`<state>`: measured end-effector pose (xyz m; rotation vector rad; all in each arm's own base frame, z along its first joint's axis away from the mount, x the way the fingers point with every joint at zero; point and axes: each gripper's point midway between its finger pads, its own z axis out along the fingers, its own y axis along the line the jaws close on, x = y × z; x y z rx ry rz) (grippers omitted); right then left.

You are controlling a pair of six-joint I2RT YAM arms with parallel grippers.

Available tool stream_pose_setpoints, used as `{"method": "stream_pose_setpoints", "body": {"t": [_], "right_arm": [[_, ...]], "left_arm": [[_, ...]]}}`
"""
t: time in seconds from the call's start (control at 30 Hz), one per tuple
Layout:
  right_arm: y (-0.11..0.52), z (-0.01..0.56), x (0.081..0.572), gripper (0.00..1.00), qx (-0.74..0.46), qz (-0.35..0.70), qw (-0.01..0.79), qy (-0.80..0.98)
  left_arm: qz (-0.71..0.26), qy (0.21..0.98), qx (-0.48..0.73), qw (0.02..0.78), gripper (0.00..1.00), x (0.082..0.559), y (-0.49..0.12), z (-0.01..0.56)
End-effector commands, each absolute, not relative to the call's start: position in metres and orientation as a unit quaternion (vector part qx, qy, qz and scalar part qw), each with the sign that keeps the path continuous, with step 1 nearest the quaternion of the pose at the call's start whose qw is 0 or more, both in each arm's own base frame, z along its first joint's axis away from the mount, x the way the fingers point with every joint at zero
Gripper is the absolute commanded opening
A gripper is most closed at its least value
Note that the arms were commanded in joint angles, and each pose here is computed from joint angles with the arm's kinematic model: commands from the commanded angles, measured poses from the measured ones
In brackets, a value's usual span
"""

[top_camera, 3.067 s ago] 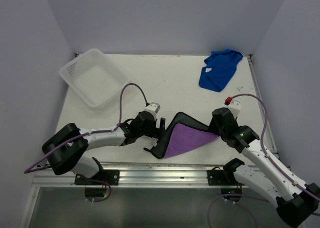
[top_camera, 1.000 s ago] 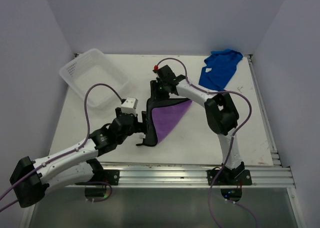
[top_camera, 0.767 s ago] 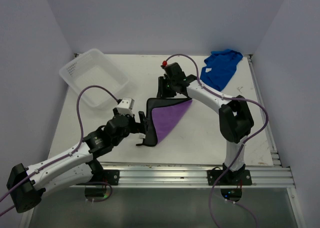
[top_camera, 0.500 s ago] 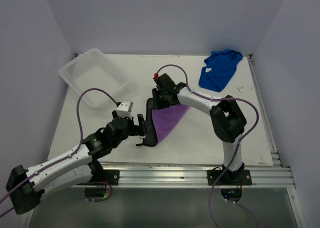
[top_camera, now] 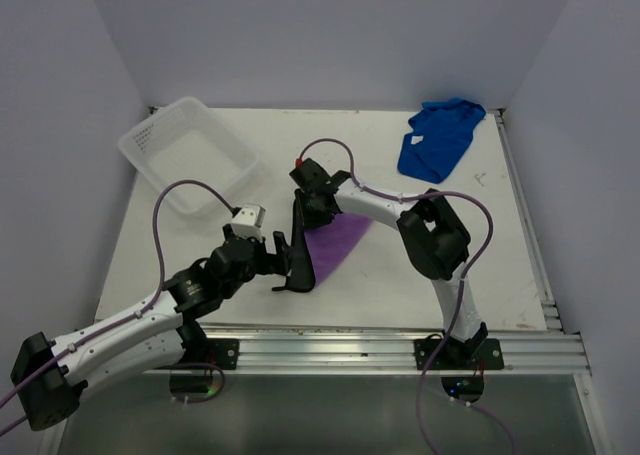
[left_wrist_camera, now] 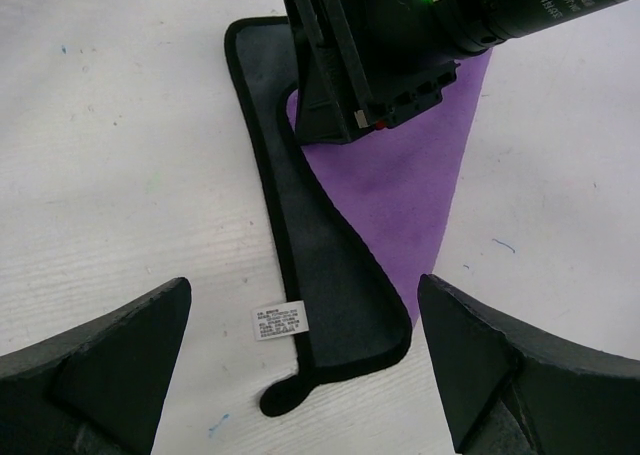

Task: Roll the towels
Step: Flatten the towel

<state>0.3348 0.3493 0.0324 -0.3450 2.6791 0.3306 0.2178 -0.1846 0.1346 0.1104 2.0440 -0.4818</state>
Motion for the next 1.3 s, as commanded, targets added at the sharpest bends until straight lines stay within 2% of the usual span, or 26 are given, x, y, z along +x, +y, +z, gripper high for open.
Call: {"method": "stream_pose_setpoints", "body": {"t": [0.0,0.17,0.37,0.47,0.67,1.0,1.07,1.13,1.17,1.23,1.27], "right_arm": [[0.348,0.036,0.34,0.34,-0.117,0.097,0.219,0.964],[0.347,0.03,0.34,0.28,-0.116,0.092,0.214,0.965],[0.351,0.032,0.341,0.12,-0.115,0.102,0.217,0.964],[0.353,0.036,0.343,0.0,-0.114,0.106,0.221,0.963],[0.356,0.055,0.343,0.0,-0.111,0.121,0.233,0.958],[0.309,0.107,0.324,0.0,-0.03,0.145,0.311,0.939],[0.291,0.092,0.311,0.0,-0.011,0.135,0.309,0.941],[0.288,0.108,0.31,0.0,0.007,0.169,0.345,0.923],[0.271,0.09,0.298,0.0,0.014,0.153,0.341,0.927],[0.262,0.104,0.294,0.0,0.048,0.181,0.372,0.909],[0.243,0.083,0.281,0.0,0.058,0.162,0.367,0.914]], "left_arm": [[-0.22,0.834,0.03,0.506,0.99,0.22,-0.189,0.142],[-0.222,0.836,0.031,0.501,1.0,0.219,-0.189,0.136],[-0.222,0.837,0.028,0.5,1.0,0.218,-0.188,0.133],[-0.221,0.838,0.027,0.499,1.0,0.217,-0.187,0.132],[-0.219,0.837,0.024,0.5,1.0,0.217,-0.185,0.132],[-0.23,0.838,0.012,0.494,1.0,0.215,-0.186,0.128],[-0.23,0.841,0.011,0.49,1.0,0.214,-0.186,0.122],[-0.23,0.844,0.007,0.484,1.0,0.213,-0.187,0.117],[-0.23,0.846,0.009,0.481,1.0,0.212,-0.187,0.114],[-0.229,0.849,0.009,0.476,1.0,0.212,-0.188,0.11],[-0.228,0.85,0.009,0.474,1.0,0.212,-0.188,0.109]]}}
